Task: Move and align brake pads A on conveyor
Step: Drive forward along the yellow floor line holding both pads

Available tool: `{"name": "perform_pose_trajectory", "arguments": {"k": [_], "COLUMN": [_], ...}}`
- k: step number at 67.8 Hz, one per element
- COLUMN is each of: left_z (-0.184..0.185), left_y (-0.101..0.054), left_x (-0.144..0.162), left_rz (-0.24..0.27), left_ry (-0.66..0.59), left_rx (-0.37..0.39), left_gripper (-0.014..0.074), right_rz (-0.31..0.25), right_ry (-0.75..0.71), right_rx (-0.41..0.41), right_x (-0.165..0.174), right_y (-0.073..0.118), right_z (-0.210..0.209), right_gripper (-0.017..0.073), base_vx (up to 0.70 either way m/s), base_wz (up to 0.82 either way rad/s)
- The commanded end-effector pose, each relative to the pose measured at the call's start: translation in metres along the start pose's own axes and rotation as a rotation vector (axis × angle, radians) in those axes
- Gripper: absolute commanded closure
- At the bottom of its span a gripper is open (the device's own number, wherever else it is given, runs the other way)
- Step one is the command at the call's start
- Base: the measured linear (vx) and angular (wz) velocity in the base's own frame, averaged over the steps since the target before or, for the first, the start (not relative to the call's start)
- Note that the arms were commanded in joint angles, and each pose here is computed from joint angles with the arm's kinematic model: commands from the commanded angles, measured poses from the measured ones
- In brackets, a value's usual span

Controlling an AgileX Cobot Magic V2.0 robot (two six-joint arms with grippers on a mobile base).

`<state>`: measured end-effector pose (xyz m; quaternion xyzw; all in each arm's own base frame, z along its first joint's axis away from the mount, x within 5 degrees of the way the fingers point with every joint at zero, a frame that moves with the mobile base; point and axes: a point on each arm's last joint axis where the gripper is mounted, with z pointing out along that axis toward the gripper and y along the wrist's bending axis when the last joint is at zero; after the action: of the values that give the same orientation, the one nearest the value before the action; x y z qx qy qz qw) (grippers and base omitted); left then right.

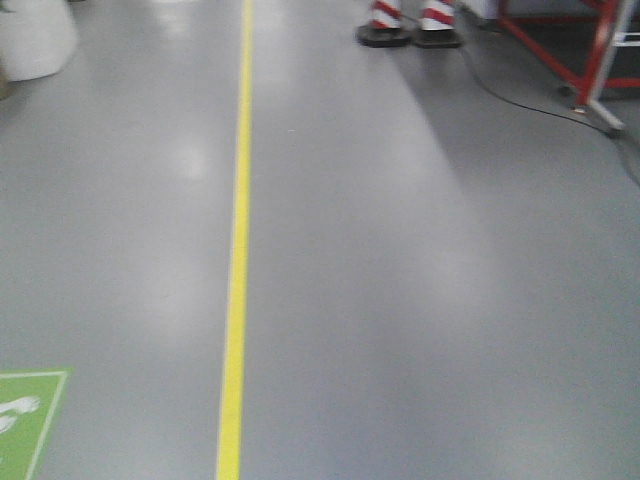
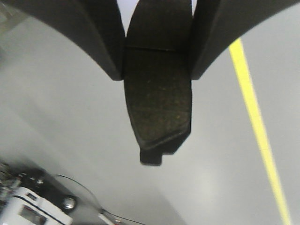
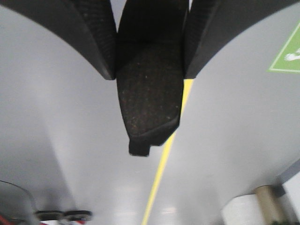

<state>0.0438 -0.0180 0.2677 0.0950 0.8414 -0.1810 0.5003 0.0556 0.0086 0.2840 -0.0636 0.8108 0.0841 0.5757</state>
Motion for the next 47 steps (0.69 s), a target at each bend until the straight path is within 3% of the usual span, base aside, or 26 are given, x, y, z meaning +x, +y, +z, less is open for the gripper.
{"name": "perform_pose_trajectory", "arguments": {"k": [1, 19, 47], "left_z": [-0.0048, -0.0048, -0.0048], "left_y": [-0.0047, -0.0047, -0.0047], "left_x": [-0.0153, -0.0153, -0.0153], "left_rz": [-0.003, -0.003, -0.003], "left_ry": [-0.106, -0.106, -0.106], "left_rx": [0.039, 0.039, 0.039], "left_gripper": [0.0599, 0.0599, 0.0599], "right_rz": [-0.019, -0.019, -0.019], "right_ry": [-0.119, -0.119, -0.119], "right_rx": [-0.016, -0.016, -0.016], "right_x": [-0.0173, -0.0173, -0.0173], "right_y": [0.0019, 0.0019, 0.0019], "right_z": [-0.0040, -0.0040, -0.0040], "right_gripper": [0.0564, 0.0564, 0.0564], "base_vx": [-0.06, -0.02, 0.10], "base_wz": [0.75, 0.54, 0.16]}}
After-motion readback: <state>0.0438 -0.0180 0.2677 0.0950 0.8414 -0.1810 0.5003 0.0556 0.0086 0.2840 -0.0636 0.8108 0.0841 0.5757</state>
